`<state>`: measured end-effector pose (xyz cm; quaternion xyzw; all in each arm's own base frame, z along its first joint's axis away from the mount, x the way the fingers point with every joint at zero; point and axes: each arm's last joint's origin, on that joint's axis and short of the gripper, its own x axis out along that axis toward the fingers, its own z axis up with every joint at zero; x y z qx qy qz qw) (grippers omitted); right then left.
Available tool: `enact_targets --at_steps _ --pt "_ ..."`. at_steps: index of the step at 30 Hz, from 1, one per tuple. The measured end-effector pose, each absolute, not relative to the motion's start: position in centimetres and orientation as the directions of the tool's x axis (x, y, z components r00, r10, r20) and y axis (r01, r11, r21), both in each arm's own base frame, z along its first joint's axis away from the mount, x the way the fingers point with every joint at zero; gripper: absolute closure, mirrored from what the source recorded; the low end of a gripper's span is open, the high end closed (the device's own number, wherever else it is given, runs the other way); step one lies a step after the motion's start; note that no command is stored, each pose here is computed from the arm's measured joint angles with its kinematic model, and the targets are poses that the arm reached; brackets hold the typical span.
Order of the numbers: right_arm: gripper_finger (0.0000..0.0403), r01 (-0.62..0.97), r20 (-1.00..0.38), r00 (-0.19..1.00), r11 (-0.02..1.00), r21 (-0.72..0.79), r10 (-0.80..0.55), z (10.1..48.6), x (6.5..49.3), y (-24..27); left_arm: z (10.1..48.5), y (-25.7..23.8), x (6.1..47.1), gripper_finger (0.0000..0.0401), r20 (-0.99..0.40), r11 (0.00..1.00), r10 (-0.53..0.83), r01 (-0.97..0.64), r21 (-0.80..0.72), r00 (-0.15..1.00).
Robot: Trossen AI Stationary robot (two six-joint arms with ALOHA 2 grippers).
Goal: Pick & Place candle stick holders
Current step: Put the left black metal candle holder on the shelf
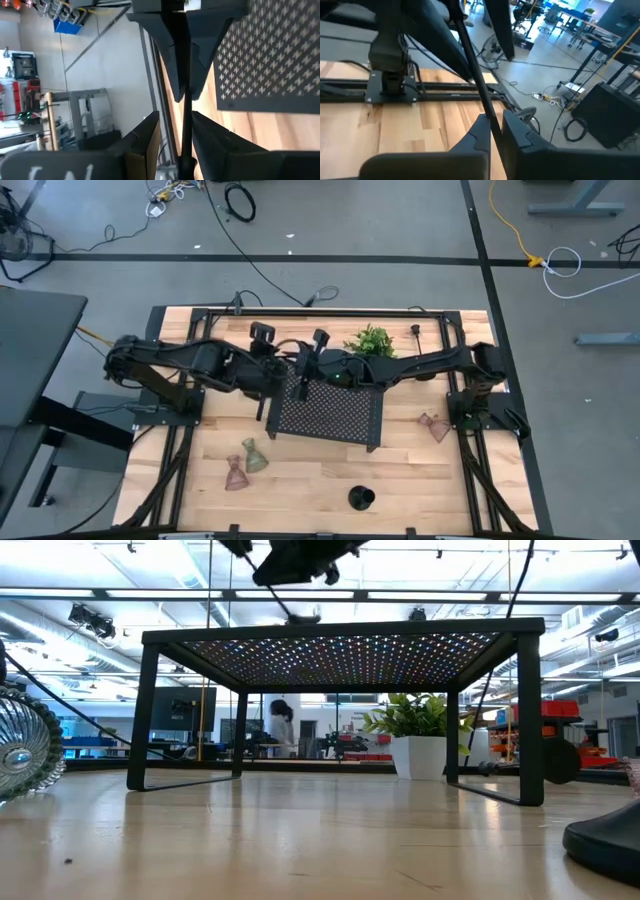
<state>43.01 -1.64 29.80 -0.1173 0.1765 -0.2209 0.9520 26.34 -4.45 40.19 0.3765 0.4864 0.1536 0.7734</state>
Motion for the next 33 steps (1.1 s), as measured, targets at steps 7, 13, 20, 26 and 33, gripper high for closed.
enact_targets --at_steps 7,13,20,26,33 --pt "0.0393 0.317 -0.267 0.892 0.926 -0.203 -0.364 31.9 41.7 -3.1 42.0 -5.1 26.2 0.0289 -0.616 0.704 0.549 0.084 0.705 0.566" --pt "0.0393 0.380 -0.312 0.842 0.895 -0.235 -0.439 31.8 41.3 -2.8 43.3 -4.8 26.2 0.0273 -0.553 0.657 0.594 0.045 0.753 0.585" --pt "0.0395 0.447 -0.368 0.770 0.852 -0.272 -0.521 31.1 40.7 -3.3 44.3 -3.9 23.7 0.0223 -0.552 0.664 0.641 -0.025 0.747 0.533" --pt "0.0401 0.548 -0.393 0.671 0.778 -0.308 -0.629 31.7 39.2 -4.4 44.8 -3.6 21.4 0.0210 -0.574 0.704 0.637 -0.085 0.705 0.515" --pt "0.0401 0.462 -0.447 0.723 0.850 -0.254 -0.527 31.3 39.2 -3.1 46.0 -3.3 19.2 0.0209 -0.553 0.746 0.608 -0.173 0.643 0.569"
